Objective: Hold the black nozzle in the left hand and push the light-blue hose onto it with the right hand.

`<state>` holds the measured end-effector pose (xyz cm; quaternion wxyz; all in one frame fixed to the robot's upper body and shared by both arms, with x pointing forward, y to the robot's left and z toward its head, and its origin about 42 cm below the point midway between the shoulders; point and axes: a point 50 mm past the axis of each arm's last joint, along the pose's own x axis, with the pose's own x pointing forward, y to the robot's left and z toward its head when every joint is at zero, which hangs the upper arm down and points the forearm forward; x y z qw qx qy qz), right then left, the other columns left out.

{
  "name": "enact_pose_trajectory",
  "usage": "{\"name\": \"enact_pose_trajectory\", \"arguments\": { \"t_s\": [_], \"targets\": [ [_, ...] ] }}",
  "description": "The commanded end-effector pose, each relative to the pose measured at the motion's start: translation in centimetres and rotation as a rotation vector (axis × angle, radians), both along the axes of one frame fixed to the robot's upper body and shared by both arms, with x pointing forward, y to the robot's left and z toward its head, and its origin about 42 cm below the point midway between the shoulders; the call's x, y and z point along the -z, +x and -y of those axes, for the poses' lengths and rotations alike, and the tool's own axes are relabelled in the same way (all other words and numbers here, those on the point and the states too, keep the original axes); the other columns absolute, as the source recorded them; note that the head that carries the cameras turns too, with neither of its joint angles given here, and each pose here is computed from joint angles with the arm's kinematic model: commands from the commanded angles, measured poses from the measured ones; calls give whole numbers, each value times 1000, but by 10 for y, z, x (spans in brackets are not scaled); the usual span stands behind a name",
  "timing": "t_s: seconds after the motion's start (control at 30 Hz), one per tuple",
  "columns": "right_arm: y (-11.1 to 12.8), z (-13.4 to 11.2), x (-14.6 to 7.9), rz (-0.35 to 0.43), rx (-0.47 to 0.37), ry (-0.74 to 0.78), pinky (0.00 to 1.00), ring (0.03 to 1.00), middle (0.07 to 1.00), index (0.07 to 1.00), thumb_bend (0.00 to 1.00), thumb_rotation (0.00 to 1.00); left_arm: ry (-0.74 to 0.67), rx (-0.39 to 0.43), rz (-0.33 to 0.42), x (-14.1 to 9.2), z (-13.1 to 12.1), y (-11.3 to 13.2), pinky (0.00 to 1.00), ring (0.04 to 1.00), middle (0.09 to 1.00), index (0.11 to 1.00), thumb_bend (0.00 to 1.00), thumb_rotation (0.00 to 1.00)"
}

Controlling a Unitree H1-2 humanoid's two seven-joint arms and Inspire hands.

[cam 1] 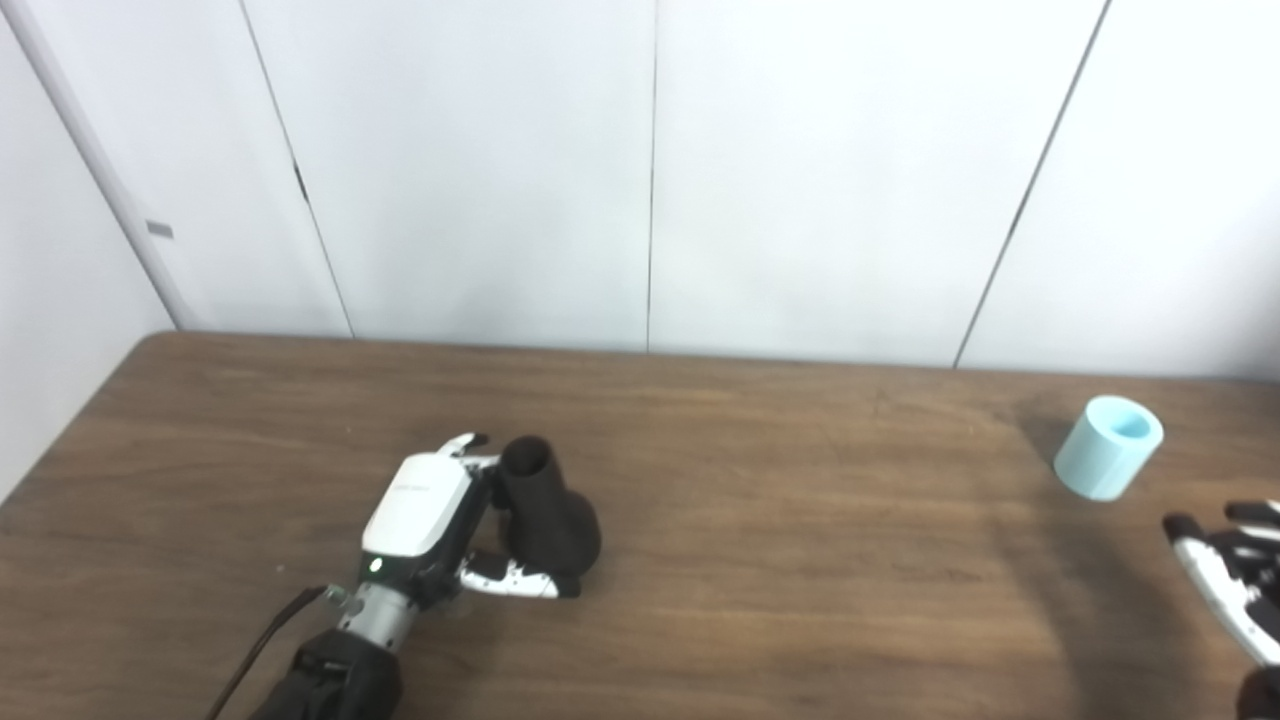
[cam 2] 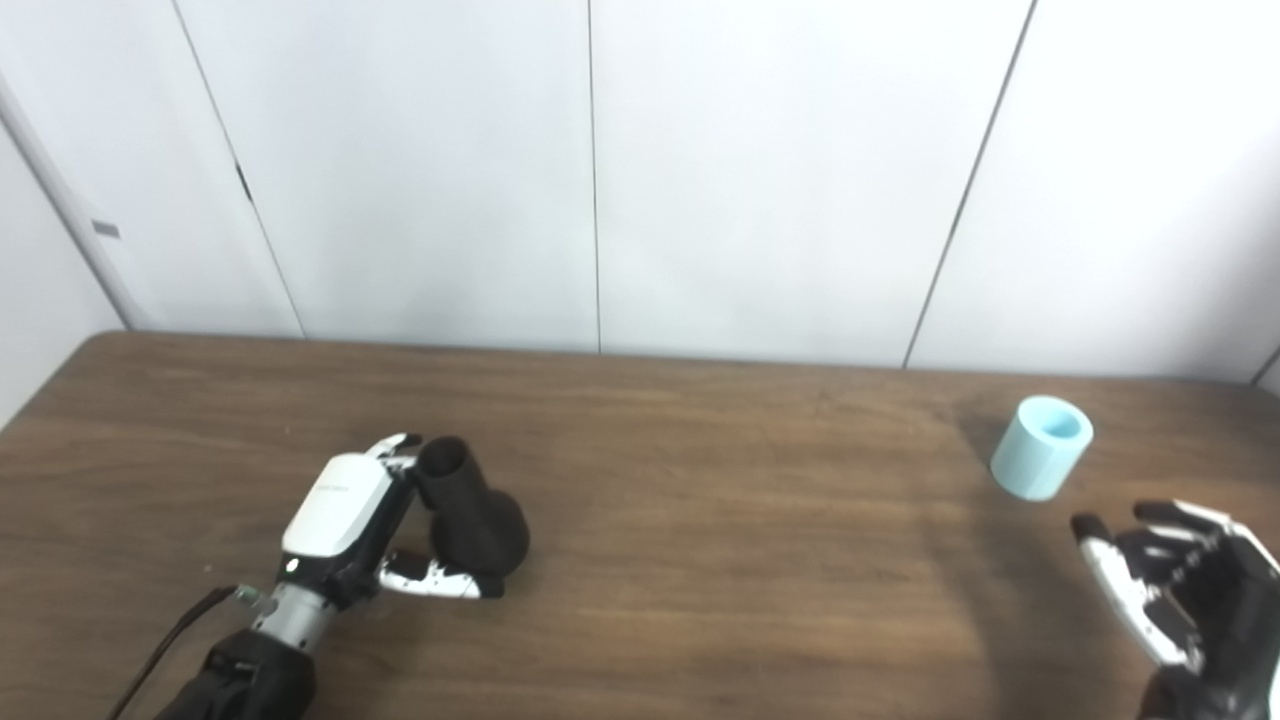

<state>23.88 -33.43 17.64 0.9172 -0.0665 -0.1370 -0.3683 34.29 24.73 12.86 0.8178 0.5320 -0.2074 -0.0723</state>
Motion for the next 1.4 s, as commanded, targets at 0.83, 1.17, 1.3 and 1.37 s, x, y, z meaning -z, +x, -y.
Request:
{"name": "enact_pose_trajectory", "arguments": {
  "t_s": [0.83,1.17,1.3,1.37],
  "targets": [
    [8,7,-23,124,25,28,627,667,680,494,512,142,41,210,-22,34,78,-19,856,487,420,502,502,0],
    [17,15,-30,-116,-85,-76,795,852,867,881,868,432,44,254,-23,44,87,-20,855,482,412,501,501,0],
    [27,18,-30,-170,-139,-133,856,915,942,972,946,490,45,258,-30,46,81,-20,850,483,413,501,501,0],
    [33,19,-28,-186,-142,-150,837,905,940,977,928,476,43,257,-32,47,76,-20,852,480,403,503,500,0]
  ]
}}
